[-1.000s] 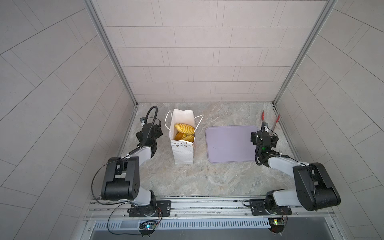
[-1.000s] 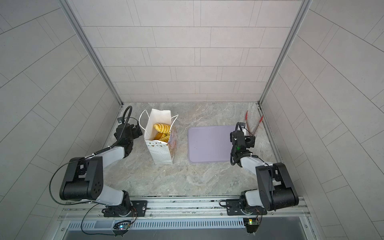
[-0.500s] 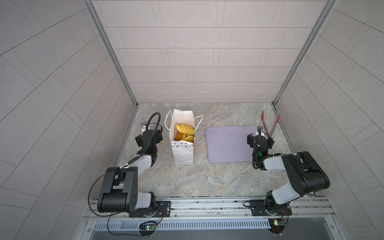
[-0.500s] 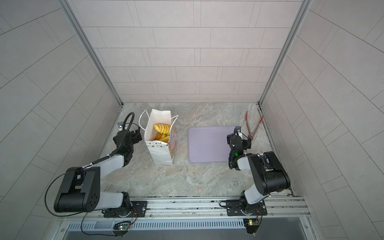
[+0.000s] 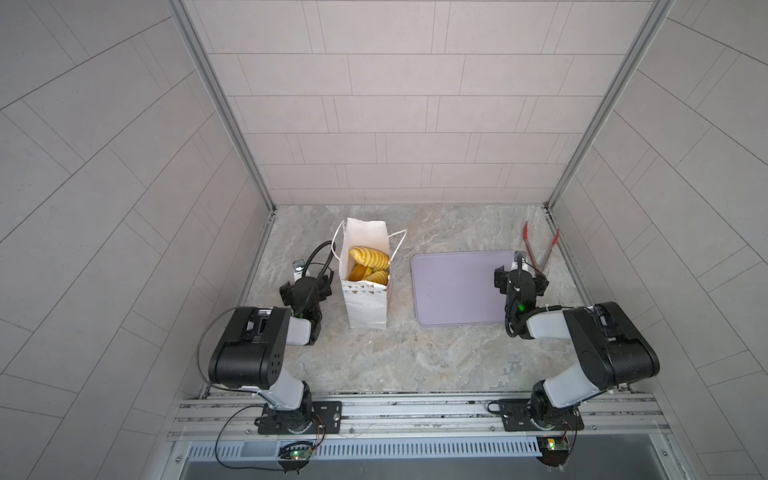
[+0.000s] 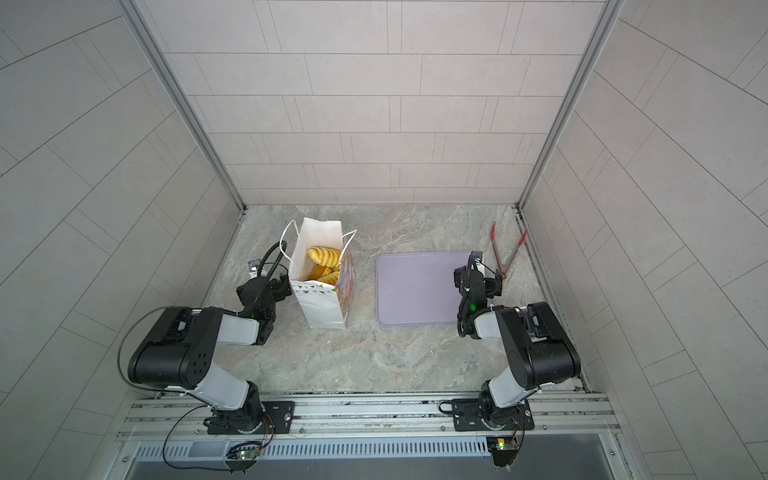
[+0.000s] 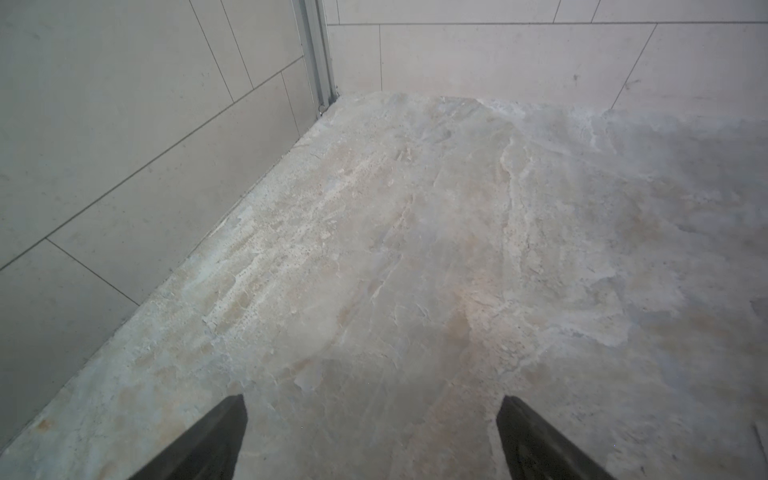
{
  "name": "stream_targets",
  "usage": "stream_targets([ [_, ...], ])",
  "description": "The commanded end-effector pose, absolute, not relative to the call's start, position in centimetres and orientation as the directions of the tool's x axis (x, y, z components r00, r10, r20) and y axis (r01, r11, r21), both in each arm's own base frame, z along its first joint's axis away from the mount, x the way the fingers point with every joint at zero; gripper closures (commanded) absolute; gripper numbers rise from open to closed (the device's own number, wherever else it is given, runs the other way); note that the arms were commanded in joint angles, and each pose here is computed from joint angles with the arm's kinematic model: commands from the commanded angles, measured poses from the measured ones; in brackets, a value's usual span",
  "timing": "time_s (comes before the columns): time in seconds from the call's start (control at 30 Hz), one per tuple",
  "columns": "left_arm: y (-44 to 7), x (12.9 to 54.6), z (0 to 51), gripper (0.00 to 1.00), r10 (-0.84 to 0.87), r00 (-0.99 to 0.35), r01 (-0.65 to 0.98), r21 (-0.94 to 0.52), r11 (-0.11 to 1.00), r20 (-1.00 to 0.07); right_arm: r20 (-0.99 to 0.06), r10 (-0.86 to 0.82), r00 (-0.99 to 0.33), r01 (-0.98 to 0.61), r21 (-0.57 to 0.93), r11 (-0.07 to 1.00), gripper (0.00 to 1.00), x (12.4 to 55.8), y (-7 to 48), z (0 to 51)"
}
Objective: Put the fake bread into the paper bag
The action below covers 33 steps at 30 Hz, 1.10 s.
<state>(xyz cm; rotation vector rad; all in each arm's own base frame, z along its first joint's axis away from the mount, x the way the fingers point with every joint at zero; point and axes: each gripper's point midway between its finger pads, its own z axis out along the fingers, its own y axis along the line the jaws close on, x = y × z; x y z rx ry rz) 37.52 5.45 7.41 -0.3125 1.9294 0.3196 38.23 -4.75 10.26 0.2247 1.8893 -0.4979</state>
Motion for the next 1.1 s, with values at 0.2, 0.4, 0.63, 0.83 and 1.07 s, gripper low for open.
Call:
stream_targets([
  [0.2,5.6,38.6,9.0,0.0,-0.046,-0.32,-0.386,0.086,0.918,-0.946,-0.931,-0.08,-0.357,0.385,-0.224,0.895,0.01,38.4,-4.8,10.6],
  [0.4,5.5,38.6,9.0,0.0,-0.042,-0.319,-0.385,0.089,0.919,-0.947,-0.931,-0.08,-0.355,0.383,-0.223,0.897,0.01,38.4,-4.7,10.6],
  [0.63,5.5,38.6,9.0,0.0,-0.038,-0.323,-0.387,0.096,0.917,-0.946,-0.925,-0.077,-0.372,0.375,-0.226,0.899,0.01,38.7,-4.7,10.3],
  [0.83,5.5,38.3,9.2,0.0,-0.039,-0.306,-0.388,0.088,0.918,-0.951,-0.931,-0.082,-0.355,0.372,-0.221,0.901,0.01,38.4,-4.7,10.5],
  [1.07,6.1,37.6,9.5,0.0,-0.068,-0.267,-0.422,0.053,0.905,-0.961,-0.954,-0.085,-0.287,0.392,-0.198,0.898,0.01,37.4,-4.9,9.9],
])
